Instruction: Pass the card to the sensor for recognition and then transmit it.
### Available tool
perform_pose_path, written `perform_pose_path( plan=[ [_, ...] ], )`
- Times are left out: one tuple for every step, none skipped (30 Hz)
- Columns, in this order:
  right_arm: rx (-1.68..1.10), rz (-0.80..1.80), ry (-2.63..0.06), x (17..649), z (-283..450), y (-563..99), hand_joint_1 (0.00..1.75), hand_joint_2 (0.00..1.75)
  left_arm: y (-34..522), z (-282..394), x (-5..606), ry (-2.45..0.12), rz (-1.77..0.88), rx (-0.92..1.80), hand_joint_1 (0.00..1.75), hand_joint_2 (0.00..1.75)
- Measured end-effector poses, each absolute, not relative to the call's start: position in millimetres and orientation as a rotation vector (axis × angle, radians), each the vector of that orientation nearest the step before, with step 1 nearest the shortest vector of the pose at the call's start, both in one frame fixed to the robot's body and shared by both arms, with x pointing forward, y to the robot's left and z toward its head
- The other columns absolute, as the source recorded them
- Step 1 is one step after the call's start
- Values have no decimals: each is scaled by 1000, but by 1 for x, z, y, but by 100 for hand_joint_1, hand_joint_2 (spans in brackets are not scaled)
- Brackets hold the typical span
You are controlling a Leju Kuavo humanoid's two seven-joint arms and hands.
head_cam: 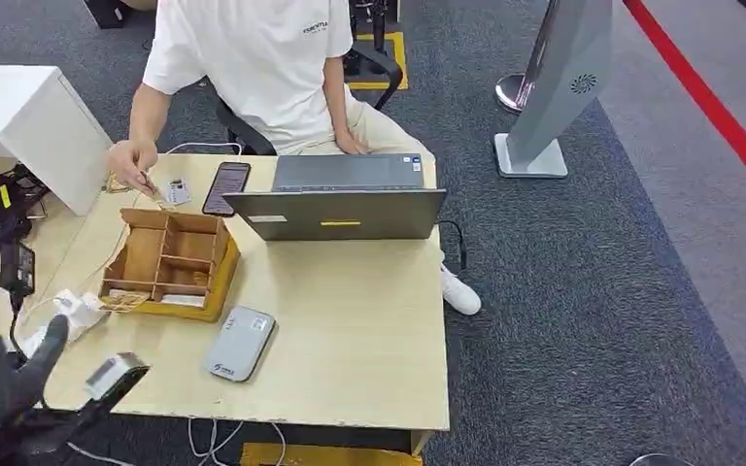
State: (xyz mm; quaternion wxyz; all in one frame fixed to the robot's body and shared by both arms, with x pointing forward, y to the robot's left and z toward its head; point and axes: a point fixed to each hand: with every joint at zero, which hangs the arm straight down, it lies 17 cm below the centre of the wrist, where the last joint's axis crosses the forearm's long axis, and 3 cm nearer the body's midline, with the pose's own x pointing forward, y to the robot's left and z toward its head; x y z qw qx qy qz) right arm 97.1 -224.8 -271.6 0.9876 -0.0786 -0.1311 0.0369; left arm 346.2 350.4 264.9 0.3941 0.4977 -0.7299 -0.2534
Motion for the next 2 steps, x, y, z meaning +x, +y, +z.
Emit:
perform_pose_path(
  plan=[
    [-159,71,-262,97,-272,-225,0,0,384,262,339,-1835,-549,1215,0,175],
    [-159,71,-262,97,-272,-225,0,0,423,259,329,-1810,-450,1198,0,175]
  ],
)
